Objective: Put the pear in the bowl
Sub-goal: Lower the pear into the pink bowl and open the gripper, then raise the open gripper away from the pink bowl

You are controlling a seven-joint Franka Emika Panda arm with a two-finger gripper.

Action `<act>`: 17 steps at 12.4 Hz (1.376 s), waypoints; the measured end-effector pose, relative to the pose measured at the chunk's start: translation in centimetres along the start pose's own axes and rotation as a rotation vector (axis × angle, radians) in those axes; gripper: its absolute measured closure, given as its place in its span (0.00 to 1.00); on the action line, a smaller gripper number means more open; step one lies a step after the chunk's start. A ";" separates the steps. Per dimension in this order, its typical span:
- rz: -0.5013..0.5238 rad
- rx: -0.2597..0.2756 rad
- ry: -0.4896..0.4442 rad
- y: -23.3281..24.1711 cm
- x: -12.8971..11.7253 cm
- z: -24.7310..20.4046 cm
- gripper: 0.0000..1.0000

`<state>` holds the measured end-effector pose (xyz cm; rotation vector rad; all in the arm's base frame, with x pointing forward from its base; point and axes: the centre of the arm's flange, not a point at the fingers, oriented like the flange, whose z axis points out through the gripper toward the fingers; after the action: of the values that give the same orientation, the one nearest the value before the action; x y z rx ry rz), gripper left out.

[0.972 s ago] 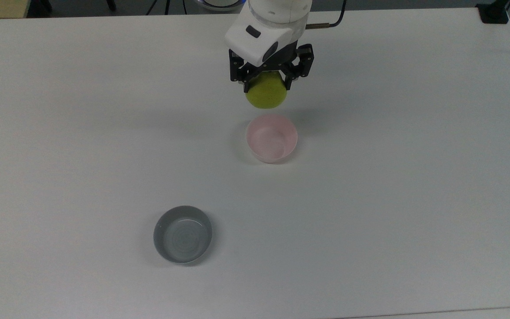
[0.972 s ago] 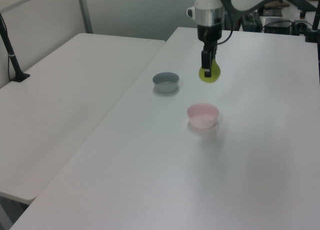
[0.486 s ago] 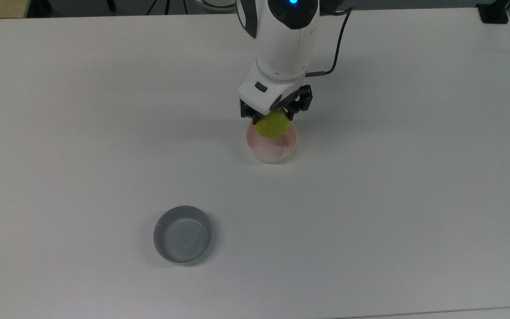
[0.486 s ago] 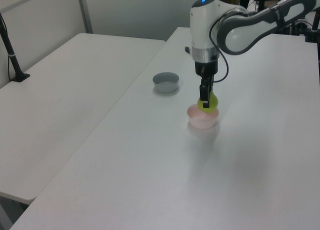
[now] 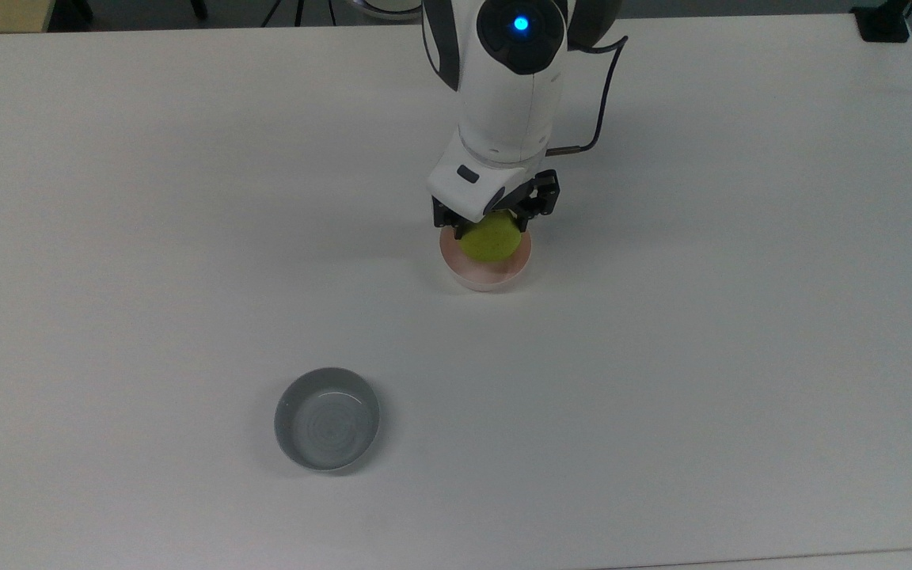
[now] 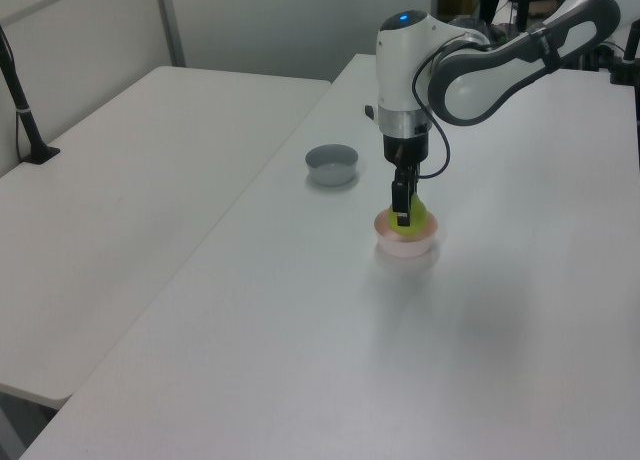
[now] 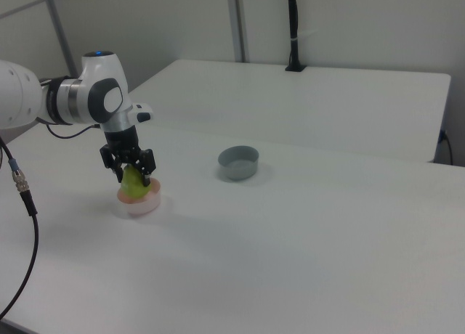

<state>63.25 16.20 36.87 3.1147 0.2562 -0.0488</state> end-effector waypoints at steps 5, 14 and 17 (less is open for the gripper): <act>-0.004 -0.004 -0.014 0.0 0.2 1.3 0.19; 0.005 0.000 0.026 0.4 0.8 0.8 0.00; 0.035 -0.021 0.012 2.2 0.2 -4.0 0.00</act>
<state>63.92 14.10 40.86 3.0984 0.2015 -0.0272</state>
